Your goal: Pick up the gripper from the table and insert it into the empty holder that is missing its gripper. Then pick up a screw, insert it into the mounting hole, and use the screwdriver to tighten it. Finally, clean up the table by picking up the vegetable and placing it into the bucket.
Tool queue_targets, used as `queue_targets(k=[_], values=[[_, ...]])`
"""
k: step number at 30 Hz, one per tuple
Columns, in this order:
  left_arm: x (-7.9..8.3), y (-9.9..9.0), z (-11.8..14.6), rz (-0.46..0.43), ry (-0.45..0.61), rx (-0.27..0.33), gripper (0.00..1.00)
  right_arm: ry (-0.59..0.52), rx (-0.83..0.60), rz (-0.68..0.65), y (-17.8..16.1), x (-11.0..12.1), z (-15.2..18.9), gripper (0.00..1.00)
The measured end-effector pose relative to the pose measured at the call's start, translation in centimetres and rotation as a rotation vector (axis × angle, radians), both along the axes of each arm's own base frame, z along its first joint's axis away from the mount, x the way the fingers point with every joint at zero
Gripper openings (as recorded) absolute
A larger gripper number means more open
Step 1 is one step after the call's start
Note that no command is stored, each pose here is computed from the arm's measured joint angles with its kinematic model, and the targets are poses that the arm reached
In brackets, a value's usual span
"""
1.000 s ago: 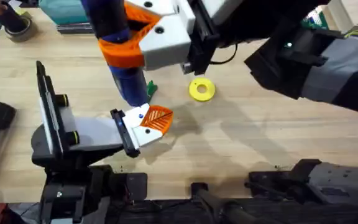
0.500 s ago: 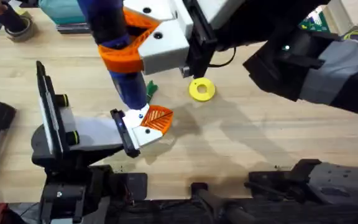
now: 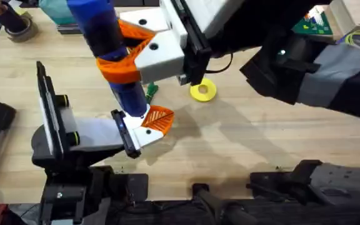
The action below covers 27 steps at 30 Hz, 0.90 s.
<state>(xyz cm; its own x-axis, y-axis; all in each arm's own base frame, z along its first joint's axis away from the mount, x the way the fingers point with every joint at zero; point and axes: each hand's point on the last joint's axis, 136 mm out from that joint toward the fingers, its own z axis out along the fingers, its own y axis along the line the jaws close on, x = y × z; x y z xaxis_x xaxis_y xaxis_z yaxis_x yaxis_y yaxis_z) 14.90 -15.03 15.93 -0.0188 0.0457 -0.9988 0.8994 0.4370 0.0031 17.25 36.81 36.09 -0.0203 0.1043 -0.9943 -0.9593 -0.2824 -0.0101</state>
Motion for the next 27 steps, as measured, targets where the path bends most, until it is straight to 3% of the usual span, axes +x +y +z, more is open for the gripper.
queue_targets(k=[27], values=[[0.0, 0.0, 0.0, 0.000, 0.000, 0.000, 0.004, 0.000, -0.023, -0.004, 0.3, 0.3, -1.1, 0.024]])
